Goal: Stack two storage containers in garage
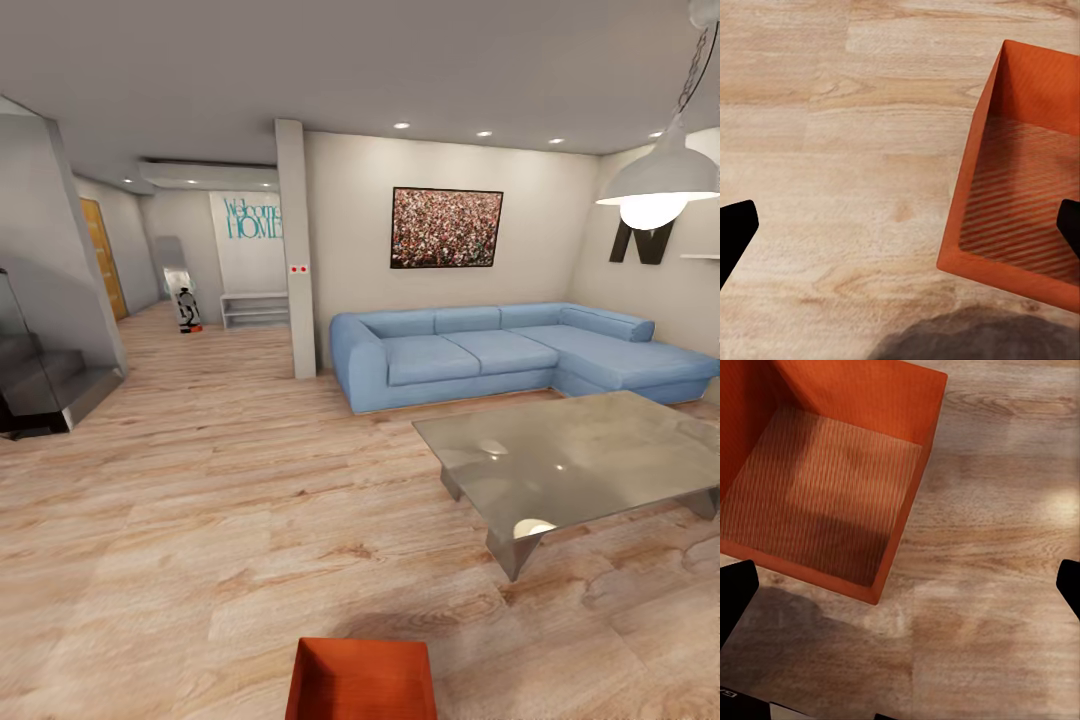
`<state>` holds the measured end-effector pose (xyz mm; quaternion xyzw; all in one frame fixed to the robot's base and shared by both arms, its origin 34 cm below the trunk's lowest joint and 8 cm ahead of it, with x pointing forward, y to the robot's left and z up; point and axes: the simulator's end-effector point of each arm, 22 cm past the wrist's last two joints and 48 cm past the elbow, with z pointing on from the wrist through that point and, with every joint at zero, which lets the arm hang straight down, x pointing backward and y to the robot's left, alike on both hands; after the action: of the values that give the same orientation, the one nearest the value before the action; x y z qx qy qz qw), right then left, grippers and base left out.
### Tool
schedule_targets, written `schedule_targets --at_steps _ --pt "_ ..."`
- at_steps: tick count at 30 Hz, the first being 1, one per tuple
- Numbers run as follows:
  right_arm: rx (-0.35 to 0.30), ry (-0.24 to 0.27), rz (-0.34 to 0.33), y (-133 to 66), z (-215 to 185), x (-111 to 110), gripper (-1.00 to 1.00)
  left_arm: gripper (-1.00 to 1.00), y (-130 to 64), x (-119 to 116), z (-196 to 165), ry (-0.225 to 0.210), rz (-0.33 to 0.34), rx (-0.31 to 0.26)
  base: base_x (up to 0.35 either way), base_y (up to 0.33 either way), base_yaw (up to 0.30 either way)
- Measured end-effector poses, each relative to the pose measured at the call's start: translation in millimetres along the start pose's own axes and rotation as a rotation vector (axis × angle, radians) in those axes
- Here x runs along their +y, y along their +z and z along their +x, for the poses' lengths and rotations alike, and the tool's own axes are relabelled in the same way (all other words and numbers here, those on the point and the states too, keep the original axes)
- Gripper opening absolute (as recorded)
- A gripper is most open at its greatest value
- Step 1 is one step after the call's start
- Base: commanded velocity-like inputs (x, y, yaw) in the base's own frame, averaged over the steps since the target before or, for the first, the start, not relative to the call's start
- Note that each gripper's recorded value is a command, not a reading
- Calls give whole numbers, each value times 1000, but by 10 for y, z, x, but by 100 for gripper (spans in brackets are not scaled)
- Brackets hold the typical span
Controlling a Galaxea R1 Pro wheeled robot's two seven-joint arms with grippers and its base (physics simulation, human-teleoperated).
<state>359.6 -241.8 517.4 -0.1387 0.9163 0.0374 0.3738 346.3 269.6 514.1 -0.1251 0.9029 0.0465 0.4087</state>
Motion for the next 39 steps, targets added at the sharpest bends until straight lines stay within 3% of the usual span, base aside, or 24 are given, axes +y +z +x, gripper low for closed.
schedule_targets --at_steps 39 --pt "1 12 7 -1 2 -20 100 100 5 5 5 -5 2 4 0 0 0"
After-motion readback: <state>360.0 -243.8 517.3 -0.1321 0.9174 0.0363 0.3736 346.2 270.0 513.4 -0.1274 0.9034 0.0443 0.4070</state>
